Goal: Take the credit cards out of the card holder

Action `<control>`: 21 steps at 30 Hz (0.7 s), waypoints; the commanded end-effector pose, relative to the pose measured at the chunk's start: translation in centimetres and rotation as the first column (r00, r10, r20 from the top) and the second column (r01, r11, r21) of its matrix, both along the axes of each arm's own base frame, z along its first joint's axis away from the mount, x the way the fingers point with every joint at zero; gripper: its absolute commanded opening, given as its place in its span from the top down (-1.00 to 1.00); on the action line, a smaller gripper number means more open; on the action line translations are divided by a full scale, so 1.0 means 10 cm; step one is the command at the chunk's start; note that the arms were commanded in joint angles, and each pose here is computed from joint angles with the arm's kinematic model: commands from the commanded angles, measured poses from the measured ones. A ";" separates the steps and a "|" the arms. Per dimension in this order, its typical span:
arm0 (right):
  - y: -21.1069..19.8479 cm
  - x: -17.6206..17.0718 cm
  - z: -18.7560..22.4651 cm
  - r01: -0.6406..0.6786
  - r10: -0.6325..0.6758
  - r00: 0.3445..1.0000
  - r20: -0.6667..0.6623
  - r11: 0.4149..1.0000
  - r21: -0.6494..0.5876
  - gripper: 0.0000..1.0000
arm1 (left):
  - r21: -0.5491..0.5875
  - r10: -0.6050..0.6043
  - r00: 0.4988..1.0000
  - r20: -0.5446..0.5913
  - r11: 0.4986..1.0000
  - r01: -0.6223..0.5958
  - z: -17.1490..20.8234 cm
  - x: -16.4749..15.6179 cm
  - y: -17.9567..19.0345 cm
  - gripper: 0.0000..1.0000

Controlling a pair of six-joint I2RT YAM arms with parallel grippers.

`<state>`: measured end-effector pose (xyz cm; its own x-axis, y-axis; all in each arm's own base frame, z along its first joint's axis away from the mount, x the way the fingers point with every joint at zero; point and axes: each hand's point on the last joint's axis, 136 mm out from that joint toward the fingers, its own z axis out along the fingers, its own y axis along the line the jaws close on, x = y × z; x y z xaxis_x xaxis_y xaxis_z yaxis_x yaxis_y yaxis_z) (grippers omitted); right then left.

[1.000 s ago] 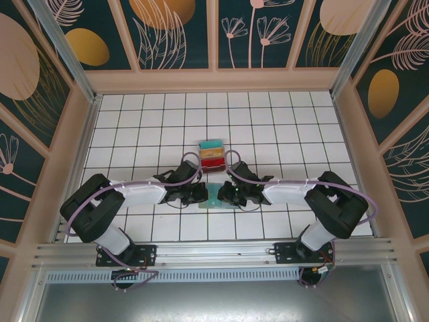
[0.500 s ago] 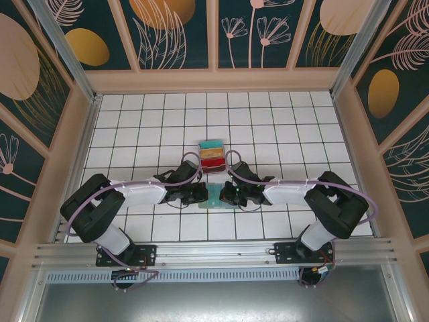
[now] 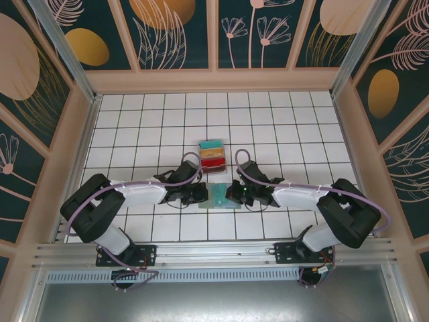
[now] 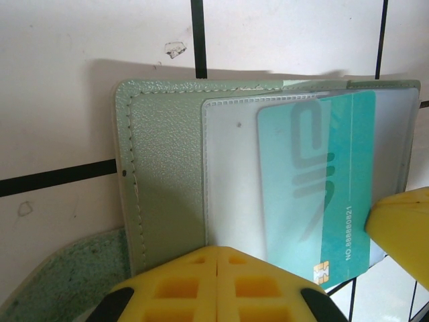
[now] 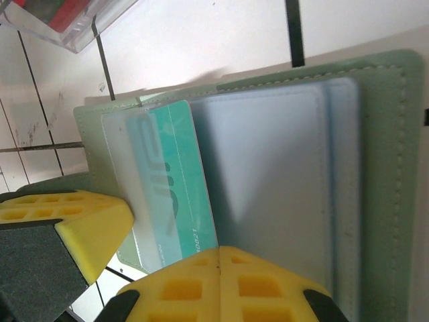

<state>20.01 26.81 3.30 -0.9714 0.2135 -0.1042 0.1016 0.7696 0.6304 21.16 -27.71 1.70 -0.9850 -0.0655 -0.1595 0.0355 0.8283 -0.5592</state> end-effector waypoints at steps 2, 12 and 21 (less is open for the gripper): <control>-0.10 -0.04 -0.04 -0.008 0.008 1.000 0.001 1.000 -0.024 1.00 | 0.052 -0.004 1.000 -0.028 0.999 0.006 -0.09 -0.07 0.06 0.85; 0.01 0.05 -0.02 -0.047 0.047 0.998 0.038 0.999 -0.007 0.58 | 0.046 -0.008 0.999 -0.033 0.999 0.010 -0.09 -0.07 0.05 0.93; 0.03 0.06 -0.05 -0.061 0.061 0.997 0.037 0.998 -0.003 0.69 | 0.042 -0.008 0.999 -0.034 0.999 0.010 -0.09 -0.07 0.04 0.94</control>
<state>20.09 26.76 2.63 -0.9782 0.1614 -0.1307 0.0450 0.7791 0.6253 21.15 -27.70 1.71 -0.9853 -0.0651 -0.1580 0.0347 0.8289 -0.5583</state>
